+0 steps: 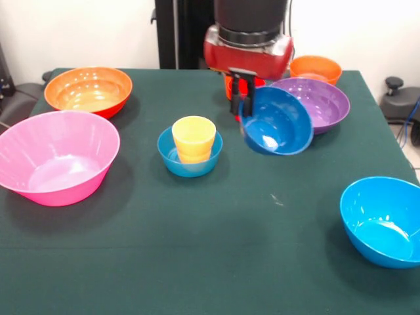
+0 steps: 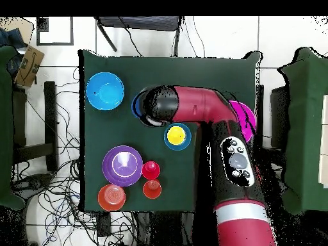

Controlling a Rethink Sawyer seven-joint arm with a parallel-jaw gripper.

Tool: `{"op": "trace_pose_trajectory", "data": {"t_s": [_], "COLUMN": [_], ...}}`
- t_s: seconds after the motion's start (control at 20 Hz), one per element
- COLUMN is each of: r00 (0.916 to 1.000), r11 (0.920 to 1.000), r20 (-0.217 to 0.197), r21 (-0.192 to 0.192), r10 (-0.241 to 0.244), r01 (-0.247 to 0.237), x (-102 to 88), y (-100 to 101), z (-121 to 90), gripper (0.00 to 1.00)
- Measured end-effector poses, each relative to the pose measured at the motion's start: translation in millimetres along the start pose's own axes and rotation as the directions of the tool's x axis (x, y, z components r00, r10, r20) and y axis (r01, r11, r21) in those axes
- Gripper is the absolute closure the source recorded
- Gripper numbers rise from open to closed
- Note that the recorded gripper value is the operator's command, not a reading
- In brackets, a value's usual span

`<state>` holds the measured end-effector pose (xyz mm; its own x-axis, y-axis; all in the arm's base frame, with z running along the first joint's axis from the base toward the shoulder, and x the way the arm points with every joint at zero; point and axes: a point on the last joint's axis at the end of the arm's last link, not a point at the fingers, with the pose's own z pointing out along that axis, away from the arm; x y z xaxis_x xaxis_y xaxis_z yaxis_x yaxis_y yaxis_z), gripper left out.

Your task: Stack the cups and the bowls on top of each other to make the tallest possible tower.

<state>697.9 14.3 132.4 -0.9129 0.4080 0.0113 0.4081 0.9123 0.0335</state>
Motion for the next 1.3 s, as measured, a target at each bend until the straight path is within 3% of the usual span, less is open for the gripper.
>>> {"op": "trace_pose_trajectory", "data": {"t_s": [0.25,0.6,0.95,1.3], "r00": [0.9994,0.9981,0.9984,0.9996], "r11": [0.9994,0.9988,0.999,0.9992], "r20": [0.0,0.038,0.051,0.027], "r21": [0.0,-0.007,0.034,0.038], "r10": [0.035,0.048,0.026,0.012], "r01": [-0.035,-0.048,-0.028,-0.013], "x": [-16.3,-34.2,-32.0,-22.7], "y": [-24,-52,-80,-97], "z": [-22,-40,-40,-29], "gripper": [1.0,1.0,1.0,1.0]}}
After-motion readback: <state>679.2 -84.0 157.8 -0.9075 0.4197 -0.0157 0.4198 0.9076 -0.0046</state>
